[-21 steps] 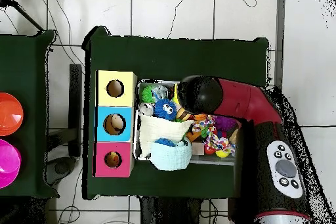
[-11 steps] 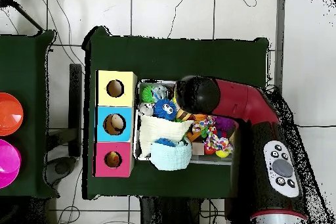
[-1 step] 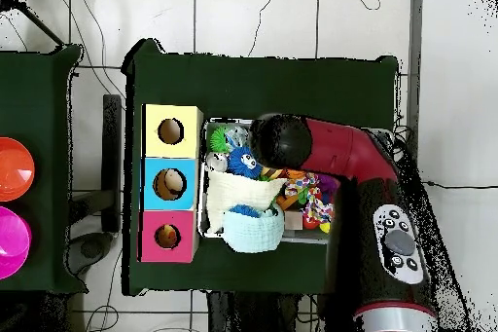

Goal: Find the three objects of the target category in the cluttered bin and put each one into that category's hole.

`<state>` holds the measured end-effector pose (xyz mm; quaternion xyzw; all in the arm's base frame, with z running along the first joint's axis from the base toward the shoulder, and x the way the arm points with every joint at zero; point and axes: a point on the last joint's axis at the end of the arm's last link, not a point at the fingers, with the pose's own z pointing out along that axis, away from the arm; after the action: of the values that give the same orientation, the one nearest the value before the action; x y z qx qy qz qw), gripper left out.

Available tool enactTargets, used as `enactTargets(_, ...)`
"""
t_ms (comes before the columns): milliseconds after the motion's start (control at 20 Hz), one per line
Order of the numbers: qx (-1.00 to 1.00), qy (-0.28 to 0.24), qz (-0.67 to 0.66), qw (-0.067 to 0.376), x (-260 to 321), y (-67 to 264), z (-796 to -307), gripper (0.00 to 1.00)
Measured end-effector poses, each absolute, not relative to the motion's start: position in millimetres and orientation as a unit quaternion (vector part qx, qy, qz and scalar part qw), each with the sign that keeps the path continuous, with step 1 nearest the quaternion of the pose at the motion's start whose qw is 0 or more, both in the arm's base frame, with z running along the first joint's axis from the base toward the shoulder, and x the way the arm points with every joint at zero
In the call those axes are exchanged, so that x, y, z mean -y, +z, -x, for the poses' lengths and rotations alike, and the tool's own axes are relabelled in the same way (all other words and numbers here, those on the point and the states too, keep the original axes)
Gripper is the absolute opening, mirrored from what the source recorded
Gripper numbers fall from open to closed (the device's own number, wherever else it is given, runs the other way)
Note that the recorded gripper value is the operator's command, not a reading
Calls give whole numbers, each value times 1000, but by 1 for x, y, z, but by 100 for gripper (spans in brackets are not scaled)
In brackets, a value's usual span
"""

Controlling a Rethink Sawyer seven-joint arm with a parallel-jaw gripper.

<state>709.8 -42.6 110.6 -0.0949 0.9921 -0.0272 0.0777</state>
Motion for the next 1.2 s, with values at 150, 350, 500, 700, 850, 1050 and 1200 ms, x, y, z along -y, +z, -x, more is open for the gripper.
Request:
enactTargets(150,-992,-27,97,77,37,105,-709,100)
enactTargets(350,-992,-26,97,72,31,96,-706,100)
enactTargets(500,-993,-24,94,66,29,90,-704,100)
enactTargets(700,-994,-26,91,62,29,88,-701,100)
enactTargets(850,-994,-27,90,60,29,87,-700,100)
enactTargets(1050,-994,-26,88,59,27,87,-700,100)
enactTargets(1200,-994,-25,87,59,25,87,-700,100)
